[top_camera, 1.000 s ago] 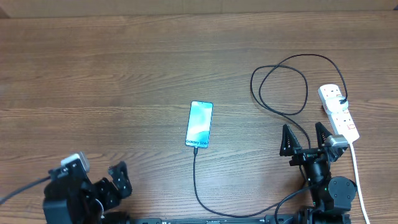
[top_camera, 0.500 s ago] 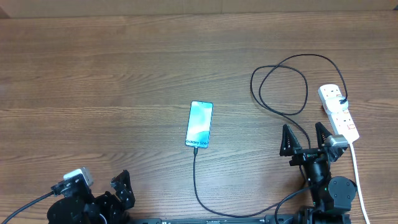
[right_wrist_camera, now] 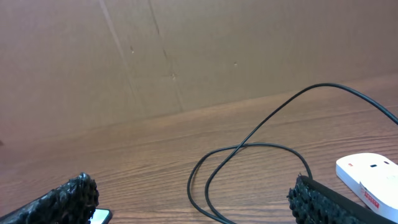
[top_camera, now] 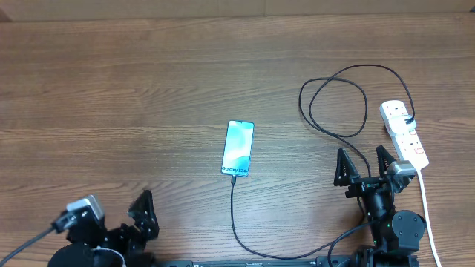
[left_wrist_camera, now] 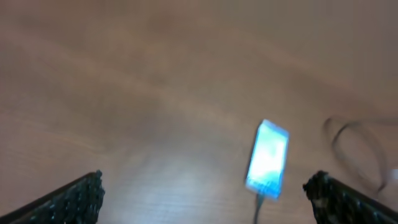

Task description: Plug charger to phone and switch on socket

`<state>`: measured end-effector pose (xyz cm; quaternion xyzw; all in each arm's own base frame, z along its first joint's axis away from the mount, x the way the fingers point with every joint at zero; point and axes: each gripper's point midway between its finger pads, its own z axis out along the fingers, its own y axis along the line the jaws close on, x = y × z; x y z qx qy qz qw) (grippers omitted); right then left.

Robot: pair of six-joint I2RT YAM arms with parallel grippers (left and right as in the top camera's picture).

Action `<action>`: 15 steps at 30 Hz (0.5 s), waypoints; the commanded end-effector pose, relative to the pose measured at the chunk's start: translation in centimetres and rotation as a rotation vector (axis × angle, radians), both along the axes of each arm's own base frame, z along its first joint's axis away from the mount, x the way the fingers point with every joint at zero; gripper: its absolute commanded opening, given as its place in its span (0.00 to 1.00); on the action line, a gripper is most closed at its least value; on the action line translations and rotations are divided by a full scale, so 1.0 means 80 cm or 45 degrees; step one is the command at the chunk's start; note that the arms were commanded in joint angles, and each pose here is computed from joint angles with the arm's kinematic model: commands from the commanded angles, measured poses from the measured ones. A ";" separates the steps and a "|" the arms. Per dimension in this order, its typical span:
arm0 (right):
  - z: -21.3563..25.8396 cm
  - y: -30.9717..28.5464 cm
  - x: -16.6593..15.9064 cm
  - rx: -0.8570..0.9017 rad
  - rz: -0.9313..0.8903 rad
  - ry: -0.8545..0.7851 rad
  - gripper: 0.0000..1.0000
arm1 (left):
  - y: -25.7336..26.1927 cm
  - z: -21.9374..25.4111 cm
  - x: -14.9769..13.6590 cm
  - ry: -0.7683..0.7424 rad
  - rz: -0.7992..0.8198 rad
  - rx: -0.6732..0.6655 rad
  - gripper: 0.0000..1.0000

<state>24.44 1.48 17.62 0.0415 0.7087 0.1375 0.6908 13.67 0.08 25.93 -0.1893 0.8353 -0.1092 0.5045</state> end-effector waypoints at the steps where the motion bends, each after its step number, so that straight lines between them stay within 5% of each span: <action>1: -0.001 -0.003 0.000 -0.007 -0.015 -0.009 1.00 | -0.011 0.040 0.015 -0.192 -0.064 -0.016 1.00; 7: -0.001 -0.003 0.000 -0.008 -0.015 -0.009 1.00 | -0.014 0.094 0.054 -0.532 -0.133 0.136 0.99; 15: -0.001 -0.003 0.000 -0.008 -0.015 -0.009 1.00 | -0.022 0.040 0.089 -0.690 -0.170 0.124 1.00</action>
